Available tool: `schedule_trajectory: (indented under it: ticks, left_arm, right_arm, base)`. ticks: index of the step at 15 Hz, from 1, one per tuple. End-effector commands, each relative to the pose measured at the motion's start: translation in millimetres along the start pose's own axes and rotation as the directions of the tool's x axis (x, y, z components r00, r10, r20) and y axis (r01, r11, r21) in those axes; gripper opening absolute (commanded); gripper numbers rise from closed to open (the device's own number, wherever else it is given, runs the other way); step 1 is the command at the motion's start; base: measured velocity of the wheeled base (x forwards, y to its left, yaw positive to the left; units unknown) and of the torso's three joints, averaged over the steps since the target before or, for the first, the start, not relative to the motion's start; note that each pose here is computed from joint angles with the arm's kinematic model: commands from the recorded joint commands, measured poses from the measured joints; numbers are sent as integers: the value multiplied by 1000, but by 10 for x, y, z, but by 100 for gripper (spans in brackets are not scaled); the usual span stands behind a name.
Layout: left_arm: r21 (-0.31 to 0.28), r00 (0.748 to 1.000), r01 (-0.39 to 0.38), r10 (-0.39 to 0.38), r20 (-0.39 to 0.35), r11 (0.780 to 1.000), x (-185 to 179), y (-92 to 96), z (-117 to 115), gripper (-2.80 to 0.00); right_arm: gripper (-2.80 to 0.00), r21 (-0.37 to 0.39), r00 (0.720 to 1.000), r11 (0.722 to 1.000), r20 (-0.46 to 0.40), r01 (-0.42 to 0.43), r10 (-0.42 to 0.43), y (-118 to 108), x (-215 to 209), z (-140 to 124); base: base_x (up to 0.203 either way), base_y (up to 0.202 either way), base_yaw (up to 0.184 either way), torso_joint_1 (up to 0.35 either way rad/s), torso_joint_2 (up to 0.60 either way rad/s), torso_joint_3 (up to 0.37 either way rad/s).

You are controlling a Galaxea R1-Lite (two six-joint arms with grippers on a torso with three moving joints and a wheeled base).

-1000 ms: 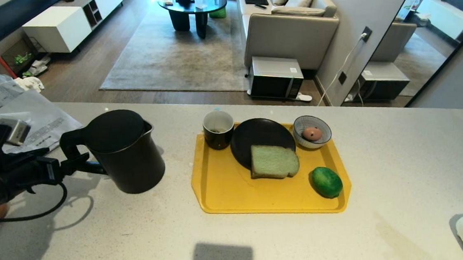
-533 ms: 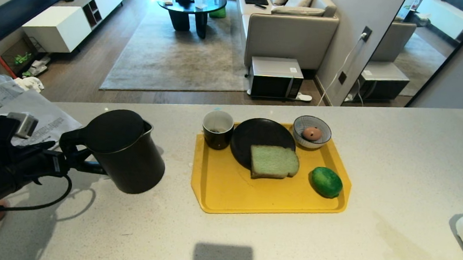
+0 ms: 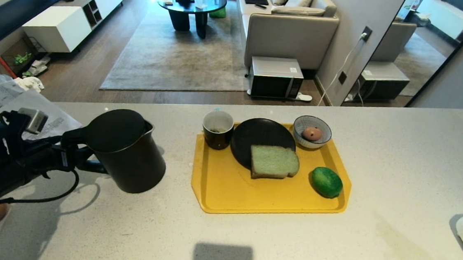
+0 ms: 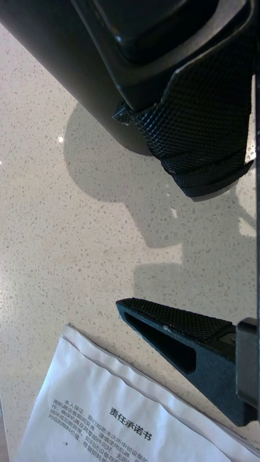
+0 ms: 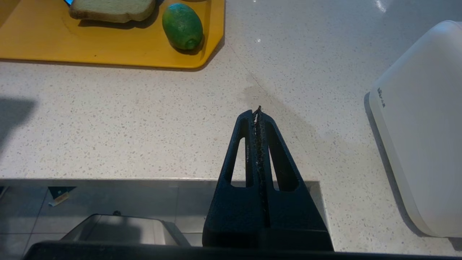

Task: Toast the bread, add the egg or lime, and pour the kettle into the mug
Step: Pick up the kettle

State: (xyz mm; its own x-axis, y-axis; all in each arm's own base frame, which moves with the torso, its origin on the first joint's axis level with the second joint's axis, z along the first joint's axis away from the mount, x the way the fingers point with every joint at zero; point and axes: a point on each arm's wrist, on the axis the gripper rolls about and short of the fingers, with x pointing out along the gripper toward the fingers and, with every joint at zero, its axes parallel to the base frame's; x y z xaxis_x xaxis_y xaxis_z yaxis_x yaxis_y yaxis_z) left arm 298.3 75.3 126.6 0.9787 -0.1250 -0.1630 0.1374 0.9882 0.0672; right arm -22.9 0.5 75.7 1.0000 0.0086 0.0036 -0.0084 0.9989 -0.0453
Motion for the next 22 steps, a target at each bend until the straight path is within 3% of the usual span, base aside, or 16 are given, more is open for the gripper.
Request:
schedule_trajectory:
  ticks: [1,8,22]
  left_arm:
    - [3,1000,1,-1,6,1000,7,5,3,0]
    - [10,1000,-1,0,27,1000,84,38,51,0]
    - [6,999,31,-32,30,999,136,-79,65,0]
  right_arm:
    - [-280,-1,1000,1000,-1,-1,1,0,1,1]
    - [-280,-1,1000,1000,-1,-1,1,0,1,1]
    - [-280,-1,1000,1000,-1,-1,1,0,1,1]
  base:
    - [0,0,0,0,0,0]
    - [0,0,0,0,0,0]
    - [0,0,0,0,0,0]
